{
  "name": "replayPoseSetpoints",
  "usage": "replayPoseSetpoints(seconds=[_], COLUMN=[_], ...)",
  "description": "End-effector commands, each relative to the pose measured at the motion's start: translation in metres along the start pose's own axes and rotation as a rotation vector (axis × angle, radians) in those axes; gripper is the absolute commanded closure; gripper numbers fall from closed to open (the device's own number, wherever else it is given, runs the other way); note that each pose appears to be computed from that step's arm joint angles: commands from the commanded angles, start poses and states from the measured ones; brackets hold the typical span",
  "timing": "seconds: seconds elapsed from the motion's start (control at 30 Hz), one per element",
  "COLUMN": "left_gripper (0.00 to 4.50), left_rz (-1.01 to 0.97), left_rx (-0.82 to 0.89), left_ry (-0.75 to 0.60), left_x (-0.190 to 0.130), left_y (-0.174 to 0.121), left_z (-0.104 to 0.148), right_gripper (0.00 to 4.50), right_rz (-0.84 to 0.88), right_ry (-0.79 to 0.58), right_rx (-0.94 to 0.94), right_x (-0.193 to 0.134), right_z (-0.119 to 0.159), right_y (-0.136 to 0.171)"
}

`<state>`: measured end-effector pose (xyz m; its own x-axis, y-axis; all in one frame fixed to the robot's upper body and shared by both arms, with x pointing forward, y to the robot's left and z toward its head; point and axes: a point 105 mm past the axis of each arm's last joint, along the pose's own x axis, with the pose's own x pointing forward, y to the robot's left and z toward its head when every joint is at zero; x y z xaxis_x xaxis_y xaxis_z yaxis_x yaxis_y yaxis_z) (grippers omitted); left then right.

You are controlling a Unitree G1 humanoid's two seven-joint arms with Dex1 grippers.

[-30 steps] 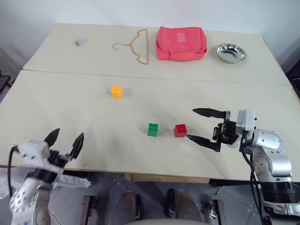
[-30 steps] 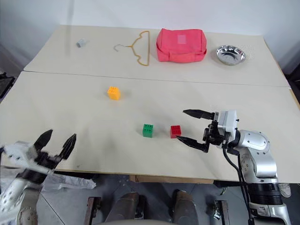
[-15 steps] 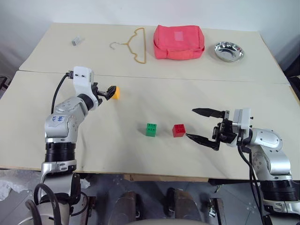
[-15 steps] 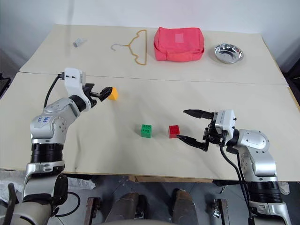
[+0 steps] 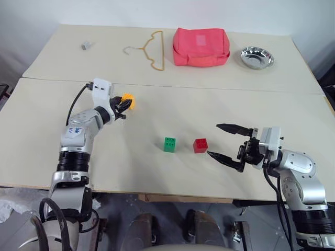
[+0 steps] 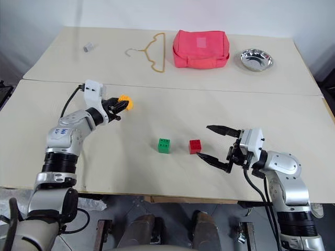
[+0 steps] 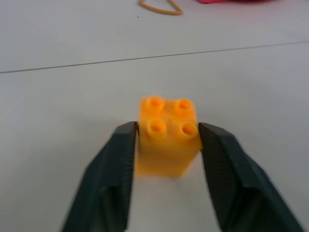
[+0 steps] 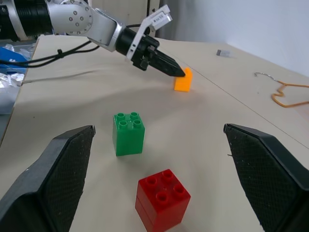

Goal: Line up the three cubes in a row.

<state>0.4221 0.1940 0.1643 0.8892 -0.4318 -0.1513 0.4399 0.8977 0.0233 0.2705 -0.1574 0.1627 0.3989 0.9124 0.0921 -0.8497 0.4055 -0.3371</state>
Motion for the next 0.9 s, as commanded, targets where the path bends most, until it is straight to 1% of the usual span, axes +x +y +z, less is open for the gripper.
replayPoseSetpoints(seconds=[0.03, 0.1, 0.2, 0.27, 0.3, 0.37, 0.43, 0.57, 0.73, 0.9], left_gripper=[3.05, 3.05, 3.05, 3.05, 3.05, 3.05, 3.05, 3.05, 3.05, 3.05], left_rz=[-0.207, -0.400, -0.535, -0.664, -0.735, -0.930, -1.036, -1.094, -1.111, -1.150], left_rx=[0.159, 0.259, 0.337, 0.389, 0.410, 0.463, 0.486, 0.549, 0.563, 0.597], left_ry=[-0.045, -0.079, -0.104, -0.147, -0.143, -0.050, 0.009, 0.034, 0.014, 0.047], left_x=[-0.014, -0.035, -0.053, -0.068, -0.075, -0.088, -0.094, -0.084, -0.069, -0.066], left_y=[-0.007, -0.014, -0.014, -0.019, -0.022, -0.039, -0.049, -0.060, -0.067, -0.071], left_z=[0.014, 0.022, 0.028, 0.034, 0.034, 0.014, -0.002, -0.019, -0.021, -0.027], right_gripper=[0.00, 0.00, 0.00, 0.00, 0.00, 0.00, 0.00, 0.00, 0.00, 0.00], right_rz=[-0.007, -0.010, -0.012, -0.014, -0.016, -0.024, -0.028, -0.028, -0.014, -0.007], right_ry=[-0.008, -0.002, 0.006, 0.015, 0.019, 0.024, 0.026, 0.028, 0.044, 0.065], right_rx=[-0.055, -0.057, -0.059, -0.059, -0.059, -0.058, -0.055, -0.045, -0.020, -0.007], right_x=[-0.004, -0.006, -0.009, -0.011, -0.012, -0.014, -0.015, -0.015, -0.017, -0.021], right_z=[0.011, 0.011, 0.011, 0.011, 0.011, 0.010, 0.010, 0.008, 0.007, 0.005], right_y=[-0.003, -0.004, -0.004, -0.005, -0.005, -0.005, -0.004, -0.001, 0.002, 0.003])
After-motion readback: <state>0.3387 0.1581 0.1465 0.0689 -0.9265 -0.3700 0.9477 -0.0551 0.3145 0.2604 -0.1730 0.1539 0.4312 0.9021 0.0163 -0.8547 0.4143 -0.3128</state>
